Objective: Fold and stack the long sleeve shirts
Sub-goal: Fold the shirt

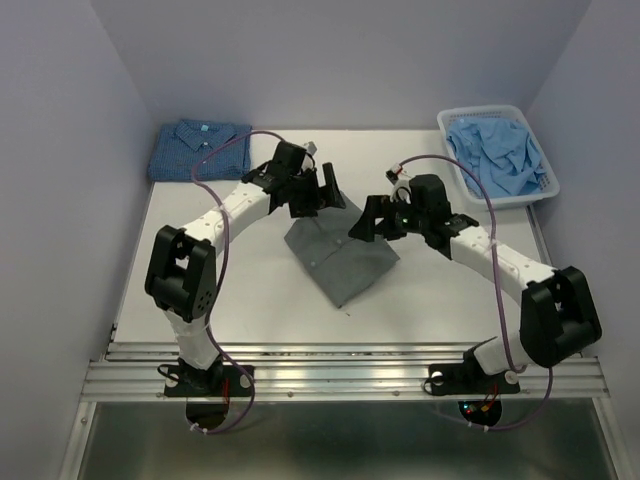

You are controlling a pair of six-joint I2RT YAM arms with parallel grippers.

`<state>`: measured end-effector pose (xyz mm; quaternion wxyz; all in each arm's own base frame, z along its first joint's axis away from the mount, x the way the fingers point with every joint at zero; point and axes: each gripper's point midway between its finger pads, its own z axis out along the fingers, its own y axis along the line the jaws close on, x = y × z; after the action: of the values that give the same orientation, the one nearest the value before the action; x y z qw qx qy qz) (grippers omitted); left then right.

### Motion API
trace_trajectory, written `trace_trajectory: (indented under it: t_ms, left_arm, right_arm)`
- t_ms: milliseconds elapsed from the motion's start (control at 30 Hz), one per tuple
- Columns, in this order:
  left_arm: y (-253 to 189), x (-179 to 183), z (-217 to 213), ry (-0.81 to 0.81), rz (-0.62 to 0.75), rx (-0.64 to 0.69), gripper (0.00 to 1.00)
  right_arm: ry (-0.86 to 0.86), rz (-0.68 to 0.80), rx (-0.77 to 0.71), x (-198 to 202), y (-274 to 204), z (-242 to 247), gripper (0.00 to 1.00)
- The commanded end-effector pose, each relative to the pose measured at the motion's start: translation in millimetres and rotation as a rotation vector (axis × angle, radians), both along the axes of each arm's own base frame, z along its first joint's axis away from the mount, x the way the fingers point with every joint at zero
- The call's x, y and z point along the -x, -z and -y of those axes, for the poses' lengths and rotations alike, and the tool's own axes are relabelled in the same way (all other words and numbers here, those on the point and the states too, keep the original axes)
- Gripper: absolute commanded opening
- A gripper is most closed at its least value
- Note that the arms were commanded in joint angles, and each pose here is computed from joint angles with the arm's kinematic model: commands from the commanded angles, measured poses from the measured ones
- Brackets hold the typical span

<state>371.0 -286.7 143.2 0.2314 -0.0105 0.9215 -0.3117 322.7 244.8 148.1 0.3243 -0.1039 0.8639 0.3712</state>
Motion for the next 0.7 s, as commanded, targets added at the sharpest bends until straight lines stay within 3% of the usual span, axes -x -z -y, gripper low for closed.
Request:
trace_trajectory:
  t_ms: [0,67,233,433,667]
  left_arm:
    - [-27.8,-21.1,9.5,0.009,0.074,0.012,0.99]
    - [-20.3,-23.3,17.7,0.041,0.043,0.029,0.99]
    - [14.9,-27.8,37.0,0.104,-0.028,0.04,0.99]
    - [67.7,-26.9,34.5,0.116,-0.112,-0.007,0.99]
    - [110.6,-29.3,11.7,0.072,-0.182,-0.036,0.99]
  right_arm:
    - [-0.143,0.086,-0.132,28.4,-40.0,-42.6,1.0]
    - [-0.173,0.089,-0.182,32.0,-39.9,-52.1,1.0]
    - [-0.21,-0.073,-0.236,46.1,8.9,-67.8,1.0]
    - [-0.091,-0.255,-0.128,52.1,89.0,-48.4,1.0]
    - [0.01,-0.376,-0.045,57.3,146.3,-12.2,1.0]
